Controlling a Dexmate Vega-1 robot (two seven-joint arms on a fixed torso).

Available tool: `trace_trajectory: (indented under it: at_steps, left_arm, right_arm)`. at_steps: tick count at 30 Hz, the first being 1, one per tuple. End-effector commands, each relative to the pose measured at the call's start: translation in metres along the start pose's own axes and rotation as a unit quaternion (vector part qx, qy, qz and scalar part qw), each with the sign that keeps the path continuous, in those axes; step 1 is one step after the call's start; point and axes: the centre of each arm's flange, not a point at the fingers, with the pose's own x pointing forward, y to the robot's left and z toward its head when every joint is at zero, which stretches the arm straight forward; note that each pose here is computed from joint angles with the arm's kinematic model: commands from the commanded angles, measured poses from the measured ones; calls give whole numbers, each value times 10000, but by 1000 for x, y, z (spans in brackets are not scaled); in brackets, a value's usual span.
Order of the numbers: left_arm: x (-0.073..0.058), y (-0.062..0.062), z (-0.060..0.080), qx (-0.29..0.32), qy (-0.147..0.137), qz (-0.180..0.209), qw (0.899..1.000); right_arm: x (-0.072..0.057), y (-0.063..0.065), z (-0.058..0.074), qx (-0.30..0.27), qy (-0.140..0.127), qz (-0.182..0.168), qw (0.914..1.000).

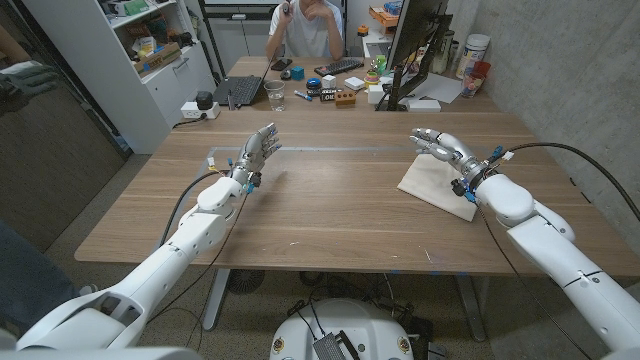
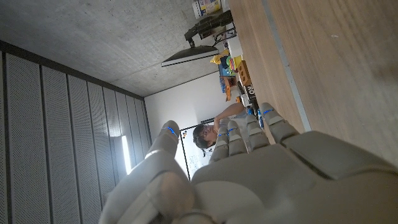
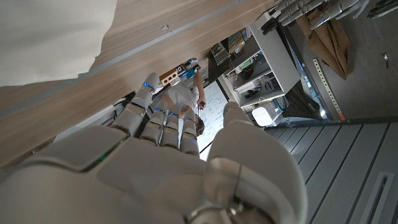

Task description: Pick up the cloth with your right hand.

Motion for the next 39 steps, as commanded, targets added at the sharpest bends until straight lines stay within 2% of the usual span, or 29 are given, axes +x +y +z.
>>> trace_trajectory:
  at_steps: [1, 4, 8, 12, 14, 16, 18, 22, 31, 34, 37, 39]
  left_arm:
    - [4, -2, 4, 68, -27, -84, 9999]
    - [5, -2, 3, 62, -22, -83, 9999]
    - [5, -2, 3, 59, -18, -95, 9999]
    - [6, -1, 4, 66, -32, -95, 9999]
    - [6, -1, 4, 78, -37, -95, 9999]
    - [6, -1, 5, 82, -32, -110, 9999]
    - [6, -1, 5, 76, -28, -105, 9999]
    - [7, -1, 4, 82, -14, -128, 9999]
    - [7, -1, 5, 91, -26, -148, 9998]
    - [8, -1, 6, 130, -6, -166, 9998]
    - [10, -1, 5, 137, -8, -185, 9997]
    - [10, -2, 5, 122, -14, -187, 9997]
  right_arm:
    - [-17, 3, 23, -1181, 63, 53, 9930]
    - [-19, 2, 25, -1135, 0, 10, 9935]
    - [-21, 2, 30, -1469, 57, 51, 9891]
    - [-24, 2, 32, -1687, 111, 154, 9855]
    - [-25, 2, 31, -1569, 118, 208, 9873]
    - [-26, 2, 31, -1664, 186, 203, 9857]
    - [-27, 2, 30, -1619, 143, 191, 9865]
    - [-28, 2, 32, -1844, 167, 280, 9823]
    - [-33, -1, 44, -2600, 347, 415, 9641]
    - [-35, -2, 50, -3007, 428, 459, 9517]
    - [-36, -3, 51, -3135, 483, 463, 9472]
    - [-37, -4, 50, -3092, 475, 452, 9487]
